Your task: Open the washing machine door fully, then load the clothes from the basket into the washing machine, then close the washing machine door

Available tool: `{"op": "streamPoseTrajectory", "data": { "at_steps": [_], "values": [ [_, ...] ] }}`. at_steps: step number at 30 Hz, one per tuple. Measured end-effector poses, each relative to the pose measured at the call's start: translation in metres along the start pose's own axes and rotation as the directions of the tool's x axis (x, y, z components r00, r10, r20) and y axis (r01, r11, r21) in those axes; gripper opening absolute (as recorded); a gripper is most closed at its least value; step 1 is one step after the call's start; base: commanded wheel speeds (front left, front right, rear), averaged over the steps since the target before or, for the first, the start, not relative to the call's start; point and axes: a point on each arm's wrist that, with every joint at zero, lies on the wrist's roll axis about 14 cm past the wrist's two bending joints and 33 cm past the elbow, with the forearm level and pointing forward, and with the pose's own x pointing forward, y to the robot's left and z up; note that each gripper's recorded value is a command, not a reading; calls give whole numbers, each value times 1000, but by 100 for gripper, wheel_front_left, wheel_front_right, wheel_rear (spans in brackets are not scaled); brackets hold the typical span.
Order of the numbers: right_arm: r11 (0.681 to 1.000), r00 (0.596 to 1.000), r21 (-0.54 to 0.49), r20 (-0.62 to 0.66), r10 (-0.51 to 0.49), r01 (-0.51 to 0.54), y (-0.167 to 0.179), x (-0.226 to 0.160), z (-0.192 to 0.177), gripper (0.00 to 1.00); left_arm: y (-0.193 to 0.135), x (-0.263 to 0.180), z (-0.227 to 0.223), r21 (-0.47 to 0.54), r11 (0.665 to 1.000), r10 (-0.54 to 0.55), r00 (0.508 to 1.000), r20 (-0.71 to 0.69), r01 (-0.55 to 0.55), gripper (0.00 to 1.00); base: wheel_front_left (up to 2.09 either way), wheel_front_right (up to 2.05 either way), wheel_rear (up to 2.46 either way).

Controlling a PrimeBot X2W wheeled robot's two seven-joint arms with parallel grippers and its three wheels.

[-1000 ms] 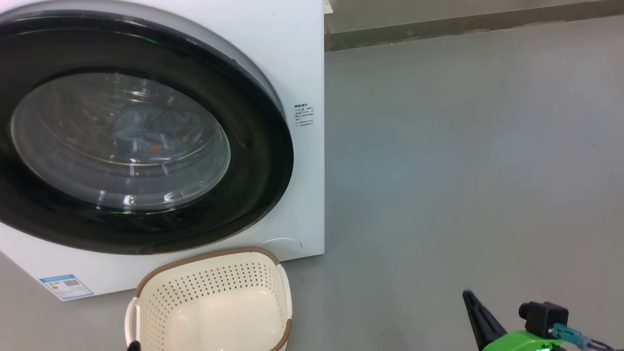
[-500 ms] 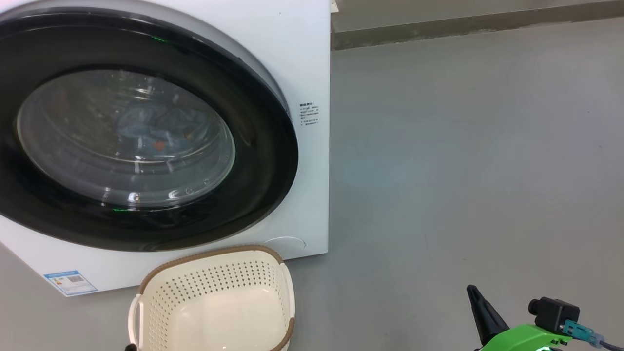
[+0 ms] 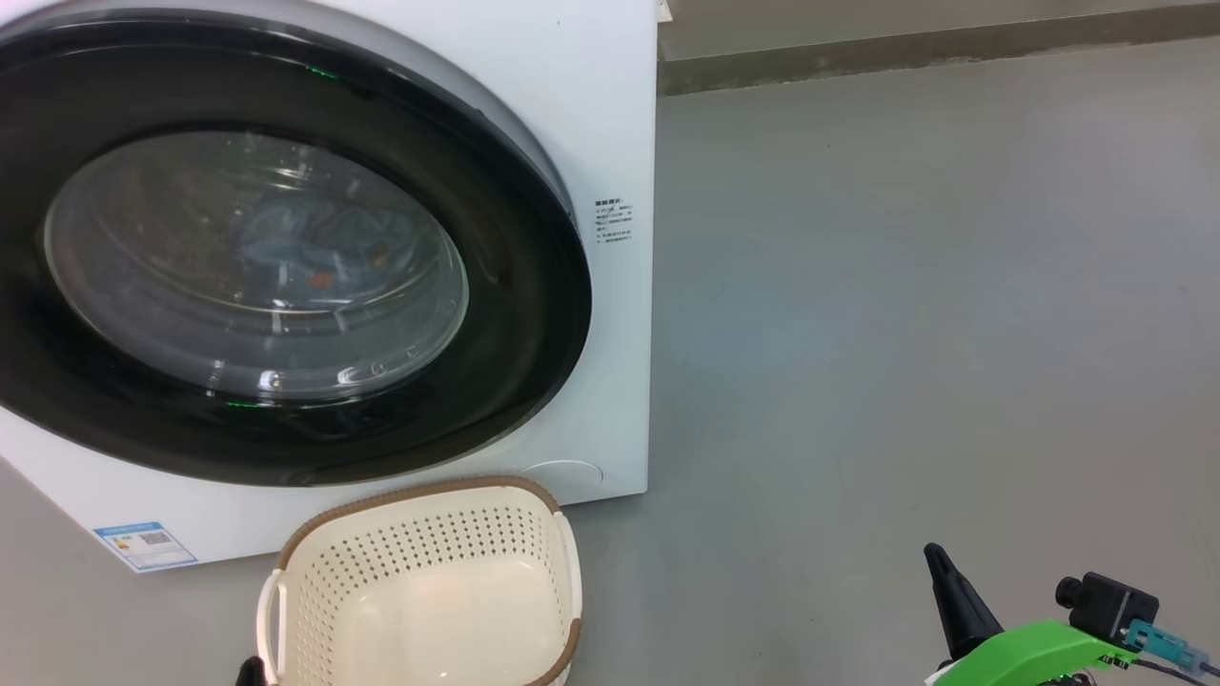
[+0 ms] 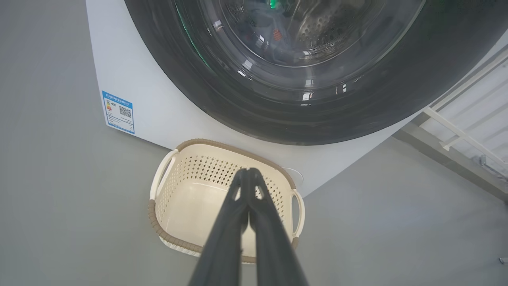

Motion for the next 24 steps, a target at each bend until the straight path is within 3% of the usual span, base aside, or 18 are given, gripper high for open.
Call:
{"op": "streamPoseTrajectory", "data": {
  "at_steps": [24],
  "values": [
    [971,1000,239,12,-3,0,7,7,9,0,1,5,12,-251,968,22,1000,13,-18,0,0,0,0]
  ]
}}
